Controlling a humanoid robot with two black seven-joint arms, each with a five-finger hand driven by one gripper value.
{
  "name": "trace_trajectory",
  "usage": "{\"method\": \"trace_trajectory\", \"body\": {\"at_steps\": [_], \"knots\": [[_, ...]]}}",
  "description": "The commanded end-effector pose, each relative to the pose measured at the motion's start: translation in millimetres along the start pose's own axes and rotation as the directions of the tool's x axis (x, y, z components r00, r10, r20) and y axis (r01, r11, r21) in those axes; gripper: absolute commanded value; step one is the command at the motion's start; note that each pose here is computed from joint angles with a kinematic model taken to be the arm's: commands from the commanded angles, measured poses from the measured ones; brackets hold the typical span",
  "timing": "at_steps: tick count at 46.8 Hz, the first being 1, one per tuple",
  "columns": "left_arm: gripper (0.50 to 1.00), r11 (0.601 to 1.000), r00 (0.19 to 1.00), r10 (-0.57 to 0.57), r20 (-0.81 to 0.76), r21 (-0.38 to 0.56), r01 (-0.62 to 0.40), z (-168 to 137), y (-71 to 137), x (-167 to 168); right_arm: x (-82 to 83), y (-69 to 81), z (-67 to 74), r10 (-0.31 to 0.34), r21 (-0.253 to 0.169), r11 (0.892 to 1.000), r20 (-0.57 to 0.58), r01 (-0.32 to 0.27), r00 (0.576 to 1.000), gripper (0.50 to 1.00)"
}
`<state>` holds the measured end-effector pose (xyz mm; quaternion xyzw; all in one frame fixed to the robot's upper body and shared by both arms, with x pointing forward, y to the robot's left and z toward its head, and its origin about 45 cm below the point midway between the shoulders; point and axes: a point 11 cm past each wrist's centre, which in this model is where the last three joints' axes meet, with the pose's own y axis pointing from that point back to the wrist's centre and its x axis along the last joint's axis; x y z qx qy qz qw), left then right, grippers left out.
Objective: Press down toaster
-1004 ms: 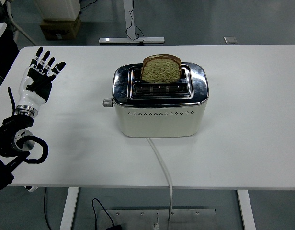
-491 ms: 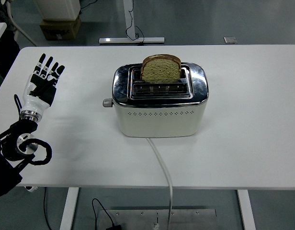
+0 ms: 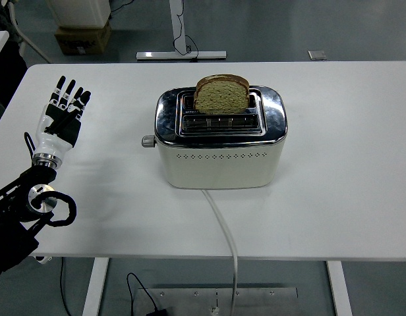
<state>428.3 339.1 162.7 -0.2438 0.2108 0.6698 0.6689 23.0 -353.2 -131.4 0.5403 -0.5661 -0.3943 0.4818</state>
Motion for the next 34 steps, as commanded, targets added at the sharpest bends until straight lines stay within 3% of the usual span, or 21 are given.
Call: {"method": "trace_trajectory", "body": {"at_steps": [1, 12, 34], "knots": [[1.0, 1.0, 1.0, 0.007, -0.001, 0.017, -0.006, -3, 0, 0, 0.1, -0.1, -0.3, 0.001, 0.0, 1.0, 0.0, -0.001, 1.0, 0.998], [1.0, 1.0, 1.0, 0.002, -0.013, 0.026, -0.001, -5, -3, -5, 0.1, -0.1, -0.3, 0.001, 0.0, 1.0, 0.0, -0.001, 1.0, 0.998], [1.0, 1.0, 1.0, -0.002, 0.015, -0.018, 0.002, 18, -18, -7, -0.4, -0.4, -2.8, -0.001, 0.008, 1.0, -0.002, 0.001, 1.0, 0.998]]}}
